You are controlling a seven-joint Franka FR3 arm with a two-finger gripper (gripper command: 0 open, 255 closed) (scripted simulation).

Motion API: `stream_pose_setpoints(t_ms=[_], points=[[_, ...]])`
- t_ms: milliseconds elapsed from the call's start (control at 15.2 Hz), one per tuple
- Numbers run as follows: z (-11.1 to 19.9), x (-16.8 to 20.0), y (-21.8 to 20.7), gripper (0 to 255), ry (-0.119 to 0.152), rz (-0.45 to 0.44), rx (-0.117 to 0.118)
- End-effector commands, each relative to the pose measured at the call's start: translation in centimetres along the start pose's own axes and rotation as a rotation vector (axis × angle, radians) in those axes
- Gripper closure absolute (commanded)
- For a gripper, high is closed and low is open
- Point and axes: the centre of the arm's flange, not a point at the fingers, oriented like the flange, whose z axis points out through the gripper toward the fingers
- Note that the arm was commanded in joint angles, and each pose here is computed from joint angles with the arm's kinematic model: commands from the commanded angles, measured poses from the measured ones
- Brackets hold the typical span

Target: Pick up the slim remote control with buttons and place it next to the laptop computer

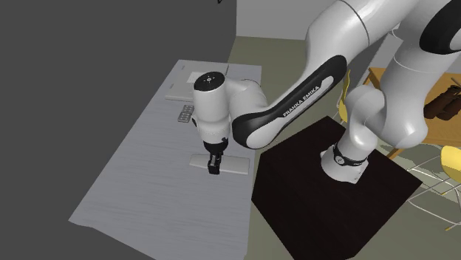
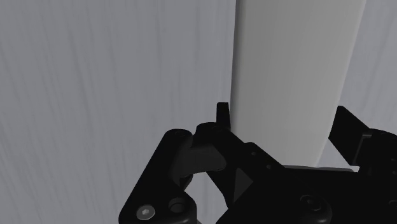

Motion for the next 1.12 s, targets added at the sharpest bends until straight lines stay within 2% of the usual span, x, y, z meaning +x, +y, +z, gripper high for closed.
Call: stream_pose_setpoints(t_ms=[0,990,1056], points=[[-1.1,0.1,-0.1,255,0.0,0.0,0.0],[-8.9,0.1,0.0,255,0.0,0.0,0.0],[-8.9,-0.1,1.3,255,0.0,0.0,0.0]])
